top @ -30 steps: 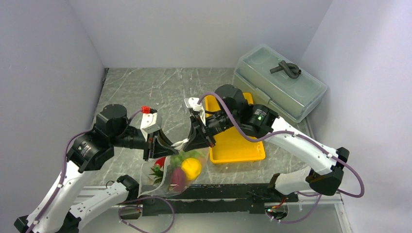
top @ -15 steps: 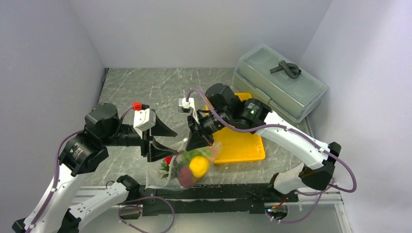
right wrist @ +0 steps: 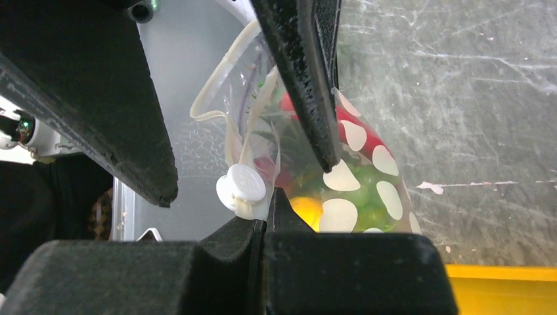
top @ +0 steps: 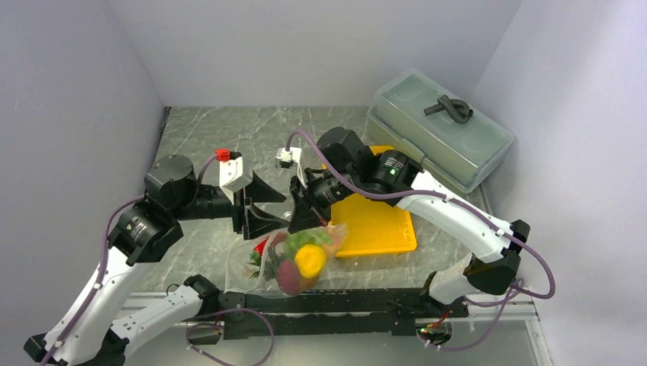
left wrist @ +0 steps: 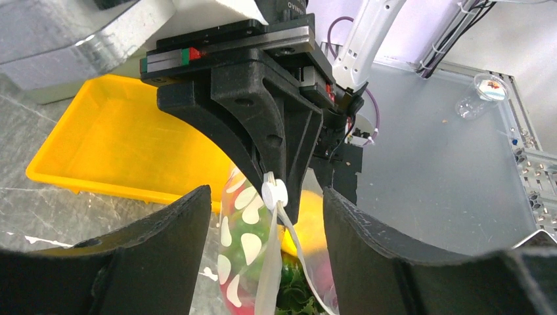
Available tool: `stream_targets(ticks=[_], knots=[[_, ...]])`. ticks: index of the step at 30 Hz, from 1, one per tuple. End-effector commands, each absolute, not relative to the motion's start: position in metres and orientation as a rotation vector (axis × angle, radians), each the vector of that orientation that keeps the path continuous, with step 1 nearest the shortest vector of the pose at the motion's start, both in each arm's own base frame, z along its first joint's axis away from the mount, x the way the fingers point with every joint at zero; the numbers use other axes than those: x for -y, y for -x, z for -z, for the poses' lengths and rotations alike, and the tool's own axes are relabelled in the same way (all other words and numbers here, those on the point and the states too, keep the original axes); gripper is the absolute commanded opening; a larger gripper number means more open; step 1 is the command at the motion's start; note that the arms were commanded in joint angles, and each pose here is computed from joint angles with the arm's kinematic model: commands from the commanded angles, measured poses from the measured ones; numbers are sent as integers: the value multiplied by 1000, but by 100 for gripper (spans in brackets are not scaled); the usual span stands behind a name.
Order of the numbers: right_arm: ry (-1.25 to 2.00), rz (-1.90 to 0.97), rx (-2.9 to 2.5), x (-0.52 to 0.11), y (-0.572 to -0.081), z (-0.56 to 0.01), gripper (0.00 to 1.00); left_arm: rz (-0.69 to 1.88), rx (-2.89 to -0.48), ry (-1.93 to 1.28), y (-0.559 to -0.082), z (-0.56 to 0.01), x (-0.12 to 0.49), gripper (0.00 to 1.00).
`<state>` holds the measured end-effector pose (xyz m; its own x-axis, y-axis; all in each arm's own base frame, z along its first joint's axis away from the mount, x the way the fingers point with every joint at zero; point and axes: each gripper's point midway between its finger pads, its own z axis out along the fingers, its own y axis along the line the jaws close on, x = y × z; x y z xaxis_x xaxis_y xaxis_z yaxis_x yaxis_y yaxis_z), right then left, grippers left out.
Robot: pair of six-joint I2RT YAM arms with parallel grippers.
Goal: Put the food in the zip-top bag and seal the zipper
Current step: Zip the zipper food storage bag at the center of the board.
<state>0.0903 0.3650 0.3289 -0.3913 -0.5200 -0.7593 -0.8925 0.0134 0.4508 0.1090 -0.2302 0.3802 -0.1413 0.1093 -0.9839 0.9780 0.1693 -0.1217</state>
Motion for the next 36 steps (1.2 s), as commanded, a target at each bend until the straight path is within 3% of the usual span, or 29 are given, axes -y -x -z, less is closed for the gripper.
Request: stream_targets(ticks=[1,22,25,36], knots=[[1379,-1351,-1872,-370,-92,-357,0,1136,-1429,-1091,-112,-389,235,63],[1313,-1315,-1882,-374,-102,-364,0,1141,-1510,-1117,-111,-368,234,12],[1293,-1297,-1870,-374,-105,-367,0,1141,-1519,-1118,-110,-366,233,0],[1230,-1245,-1776,-364,-111,-391,0,1137,-1533,-1117,-104,-362,228,0]])
